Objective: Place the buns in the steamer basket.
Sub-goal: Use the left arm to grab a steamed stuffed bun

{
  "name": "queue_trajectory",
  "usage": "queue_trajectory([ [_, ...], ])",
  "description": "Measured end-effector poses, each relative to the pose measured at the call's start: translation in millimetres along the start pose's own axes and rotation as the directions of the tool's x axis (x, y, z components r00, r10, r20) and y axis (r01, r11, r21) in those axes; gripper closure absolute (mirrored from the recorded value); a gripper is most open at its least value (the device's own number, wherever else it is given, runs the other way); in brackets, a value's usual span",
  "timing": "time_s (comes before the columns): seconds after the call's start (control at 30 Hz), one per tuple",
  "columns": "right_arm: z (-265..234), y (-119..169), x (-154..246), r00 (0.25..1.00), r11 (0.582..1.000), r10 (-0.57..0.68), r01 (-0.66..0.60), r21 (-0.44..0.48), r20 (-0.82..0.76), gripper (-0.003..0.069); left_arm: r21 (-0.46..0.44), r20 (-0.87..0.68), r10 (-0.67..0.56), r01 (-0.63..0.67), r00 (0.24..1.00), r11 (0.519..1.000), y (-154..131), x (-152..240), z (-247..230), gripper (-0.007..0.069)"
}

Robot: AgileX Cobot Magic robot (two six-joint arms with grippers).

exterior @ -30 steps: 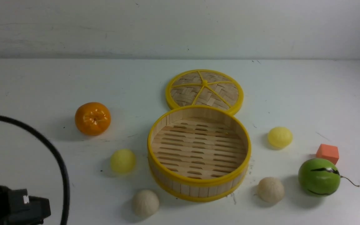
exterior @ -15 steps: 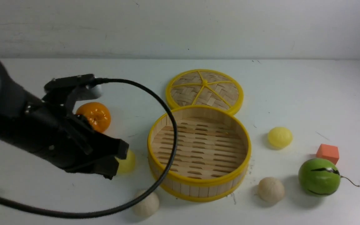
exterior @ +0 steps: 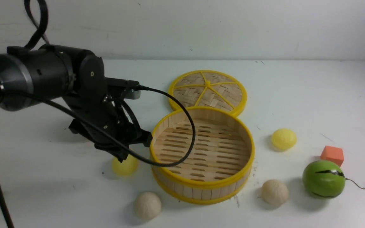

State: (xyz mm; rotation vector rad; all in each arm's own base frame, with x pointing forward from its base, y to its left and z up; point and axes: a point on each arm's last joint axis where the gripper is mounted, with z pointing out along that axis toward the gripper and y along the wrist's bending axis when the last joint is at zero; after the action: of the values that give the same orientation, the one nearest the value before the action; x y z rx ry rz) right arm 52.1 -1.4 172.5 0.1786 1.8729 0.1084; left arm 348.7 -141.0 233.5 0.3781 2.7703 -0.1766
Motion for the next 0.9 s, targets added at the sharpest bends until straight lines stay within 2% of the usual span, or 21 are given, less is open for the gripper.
queue_trajectory([
  [0.37,0.0,0.0,0.0,1.0,1.0,0.0,0.0,0.0,0.0,0.0418,-0.07,-0.015,0.05,-0.051,0.999,0.996,9.9,-12.4,32.5,0.0413],
  [0.53,0.0,0.0,0.0,1.0,1.0,0.0,0.0,0.0,0.0,0.0418,-0.088,-0.022,0.069,-0.07,0.997,0.994,12.0,-12.7,43.3,0.0389],
  [0.9,0.0,0.0,0.0,1.0,1.0,0.0,0.0,0.0,0.0,0.0418,-0.09,-0.027,0.071,-0.073,0.997,0.993,12.4,-12.7,48.7,0.0388],
])
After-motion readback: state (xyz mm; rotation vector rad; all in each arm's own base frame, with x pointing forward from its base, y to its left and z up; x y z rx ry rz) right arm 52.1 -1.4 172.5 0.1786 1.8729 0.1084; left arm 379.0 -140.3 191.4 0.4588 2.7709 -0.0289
